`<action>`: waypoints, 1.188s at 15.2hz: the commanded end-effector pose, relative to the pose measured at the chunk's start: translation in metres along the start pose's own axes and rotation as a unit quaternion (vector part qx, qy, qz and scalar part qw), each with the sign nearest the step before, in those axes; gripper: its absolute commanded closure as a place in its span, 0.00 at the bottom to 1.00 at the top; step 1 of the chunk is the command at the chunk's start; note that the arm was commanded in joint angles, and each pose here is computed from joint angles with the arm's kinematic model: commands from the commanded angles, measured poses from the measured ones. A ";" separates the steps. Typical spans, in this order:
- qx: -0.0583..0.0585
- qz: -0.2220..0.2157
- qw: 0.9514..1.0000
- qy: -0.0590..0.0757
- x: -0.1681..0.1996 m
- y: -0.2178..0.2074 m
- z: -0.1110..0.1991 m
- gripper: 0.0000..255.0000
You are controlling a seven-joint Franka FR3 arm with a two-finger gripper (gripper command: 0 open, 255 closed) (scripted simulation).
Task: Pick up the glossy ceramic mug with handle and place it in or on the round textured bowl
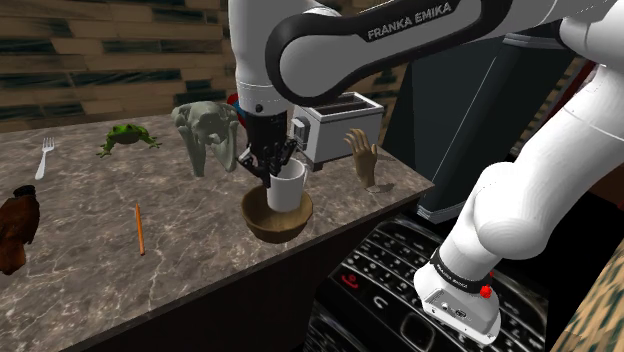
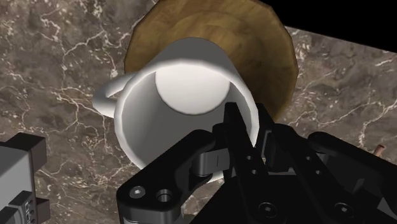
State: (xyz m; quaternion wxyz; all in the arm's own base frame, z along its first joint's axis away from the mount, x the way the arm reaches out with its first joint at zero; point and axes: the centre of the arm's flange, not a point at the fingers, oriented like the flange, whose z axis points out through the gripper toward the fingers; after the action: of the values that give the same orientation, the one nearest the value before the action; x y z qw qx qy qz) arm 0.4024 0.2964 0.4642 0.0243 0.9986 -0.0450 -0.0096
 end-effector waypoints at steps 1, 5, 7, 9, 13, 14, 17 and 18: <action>0.000 0.000 1.000 0.000 0.000 -0.001 0.011 1.00; 0.000 0.000 1.000 0.000 0.000 -0.002 0.014 1.00; 0.000 0.000 1.000 0.000 0.000 -0.002 0.014 1.00; 0.000 0.000 1.000 0.000 0.000 -0.002 0.014 1.00; 0.000 0.000 1.000 0.000 0.000 -0.002 0.014 0.00; 0.000 0.000 1.000 0.000 0.000 -0.002 0.014 0.00; 0.000 0.000 1.000 0.000 0.000 -0.002 -0.012 0.00; 0.000 0.000 1.000 0.000 0.000 -0.002 -0.025 0.00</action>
State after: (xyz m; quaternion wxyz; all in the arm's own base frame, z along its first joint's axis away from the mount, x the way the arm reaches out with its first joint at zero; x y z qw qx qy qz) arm 0.4021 0.2974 0.4769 0.0237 0.9987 -0.0451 -0.0088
